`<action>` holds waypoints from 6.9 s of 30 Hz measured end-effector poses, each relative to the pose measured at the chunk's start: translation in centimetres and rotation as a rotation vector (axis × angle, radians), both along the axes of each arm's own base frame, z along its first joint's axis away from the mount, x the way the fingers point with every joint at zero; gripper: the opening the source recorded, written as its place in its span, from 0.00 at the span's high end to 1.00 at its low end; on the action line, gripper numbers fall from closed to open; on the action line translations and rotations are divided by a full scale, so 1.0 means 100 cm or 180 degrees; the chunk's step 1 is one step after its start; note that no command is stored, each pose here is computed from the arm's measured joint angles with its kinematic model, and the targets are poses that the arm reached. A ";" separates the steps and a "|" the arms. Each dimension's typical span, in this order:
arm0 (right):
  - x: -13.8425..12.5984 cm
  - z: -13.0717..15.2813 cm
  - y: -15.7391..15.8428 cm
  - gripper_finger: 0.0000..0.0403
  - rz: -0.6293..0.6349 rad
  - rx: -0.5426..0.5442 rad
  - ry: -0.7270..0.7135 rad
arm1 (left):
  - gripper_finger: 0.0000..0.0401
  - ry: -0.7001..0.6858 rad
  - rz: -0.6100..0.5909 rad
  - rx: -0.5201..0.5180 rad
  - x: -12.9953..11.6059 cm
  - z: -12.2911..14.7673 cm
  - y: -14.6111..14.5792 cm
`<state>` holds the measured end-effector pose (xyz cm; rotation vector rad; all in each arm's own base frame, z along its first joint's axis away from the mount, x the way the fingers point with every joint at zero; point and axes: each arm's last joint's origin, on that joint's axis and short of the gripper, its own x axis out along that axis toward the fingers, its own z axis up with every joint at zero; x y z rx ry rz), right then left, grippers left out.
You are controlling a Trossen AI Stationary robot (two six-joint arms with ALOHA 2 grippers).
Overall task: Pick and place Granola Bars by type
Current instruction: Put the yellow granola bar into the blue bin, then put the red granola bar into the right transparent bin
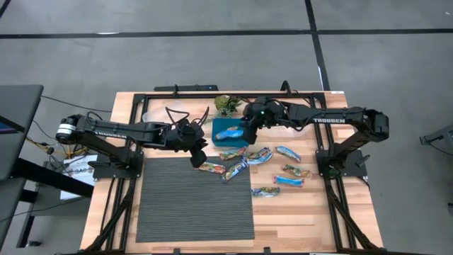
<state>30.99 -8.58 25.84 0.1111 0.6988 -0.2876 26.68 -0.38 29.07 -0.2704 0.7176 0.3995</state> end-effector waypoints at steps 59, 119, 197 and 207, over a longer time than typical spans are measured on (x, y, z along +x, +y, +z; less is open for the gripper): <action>-0.027 -0.097 0.096 0.97 0.0941 0.0181 0.1469 | 0.84 0.0021 -0.0143 -0.0146 0.000 -0.001 -0.002; -0.142 -0.068 0.127 0.68 -0.0582 0.1042 0.2346 | 0.84 -0.0904 -0.1188 -0.0088 0.019 0.024 -0.010; -0.016 0.002 0.035 0.50 0.0189 0.0821 0.1598 | 0.84 -0.0457 0.0073 0.0132 0.009 0.011 0.001; -0.088 -0.019 0.106 0.51 0.0246 0.1043 0.2172 | 0.84 -0.0456 -0.0071 0.0011 0.010 0.011 -0.001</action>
